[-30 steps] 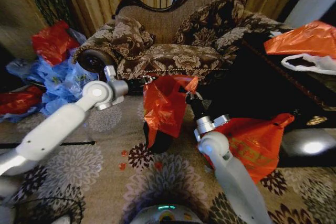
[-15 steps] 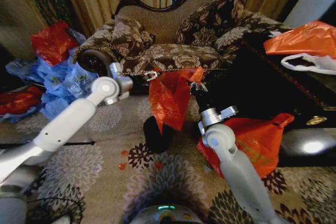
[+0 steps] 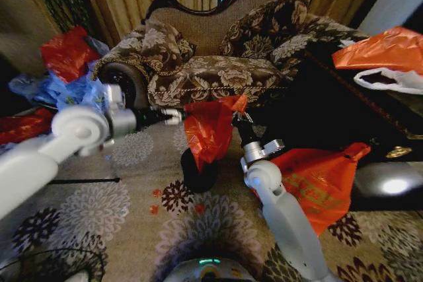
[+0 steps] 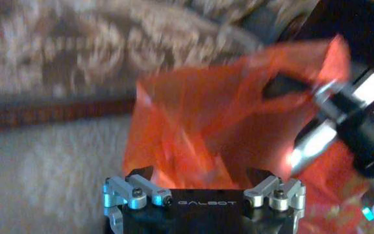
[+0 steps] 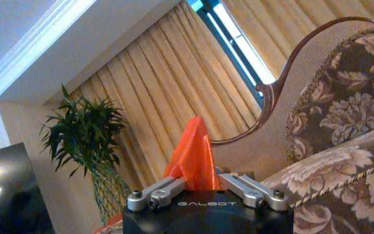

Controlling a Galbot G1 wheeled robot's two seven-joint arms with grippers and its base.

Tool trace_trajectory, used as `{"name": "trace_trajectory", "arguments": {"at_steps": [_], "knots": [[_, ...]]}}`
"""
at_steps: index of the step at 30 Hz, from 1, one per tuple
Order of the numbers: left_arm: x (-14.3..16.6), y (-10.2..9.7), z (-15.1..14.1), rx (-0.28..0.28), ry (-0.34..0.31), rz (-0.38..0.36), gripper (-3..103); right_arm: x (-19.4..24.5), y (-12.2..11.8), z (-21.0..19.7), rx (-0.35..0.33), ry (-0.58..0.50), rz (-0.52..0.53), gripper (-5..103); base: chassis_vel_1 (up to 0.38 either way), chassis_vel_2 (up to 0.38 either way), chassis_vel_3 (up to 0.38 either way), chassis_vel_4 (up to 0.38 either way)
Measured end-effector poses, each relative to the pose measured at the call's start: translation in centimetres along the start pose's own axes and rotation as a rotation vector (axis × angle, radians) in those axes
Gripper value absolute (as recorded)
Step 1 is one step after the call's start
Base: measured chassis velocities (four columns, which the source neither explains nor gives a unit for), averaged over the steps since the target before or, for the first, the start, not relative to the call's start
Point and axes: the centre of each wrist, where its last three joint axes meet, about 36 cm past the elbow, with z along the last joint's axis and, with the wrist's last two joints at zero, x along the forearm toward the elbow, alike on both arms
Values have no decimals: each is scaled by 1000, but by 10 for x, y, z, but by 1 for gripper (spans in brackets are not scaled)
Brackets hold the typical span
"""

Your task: Place a garbage bag over the trash bin.

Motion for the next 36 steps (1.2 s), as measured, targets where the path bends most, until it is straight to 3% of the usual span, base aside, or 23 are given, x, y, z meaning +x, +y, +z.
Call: {"name": "trace_trajectory", "arguments": {"at_steps": [2,4,5,7,14,18,24,26,30,36], "knots": [[-5,-1,6,16,16,0,98,3,1,1,-2,5,-1,0,0,0,0,0],[-23,-3,18,83,48,9,97,10,4,3,-5,17,-4,0,0,0,0,0],[-23,-3,18,83,48,9,97,10,4,3,-5,17,-4,0,0,0,0,0],[-42,-6,21,160,67,25,97,16,5,3,-4,26,-7,0,0,0,0,0],[-68,-11,5,244,37,43,97,21,3,-2,8,28,-5,0,0,0,0,0],[-93,-19,2,286,37,-8,99,26,3,-3,10,37,-3,0,0,0,0,0],[-124,-28,11,262,48,-47,102,37,6,-5,7,54,-6,0,0,0,0,0],[-133,-30,16,251,54,-63,98,38,7,-6,6,57,-8,0,0,0,0,0],[-148,-32,24,239,62,-89,88,41,9,-7,5,62,-13,0,0,0,0,0],[-150,-29,30,236,68,-104,61,43,7,-9,11,65,-9,0,0,0,0,0]]}}
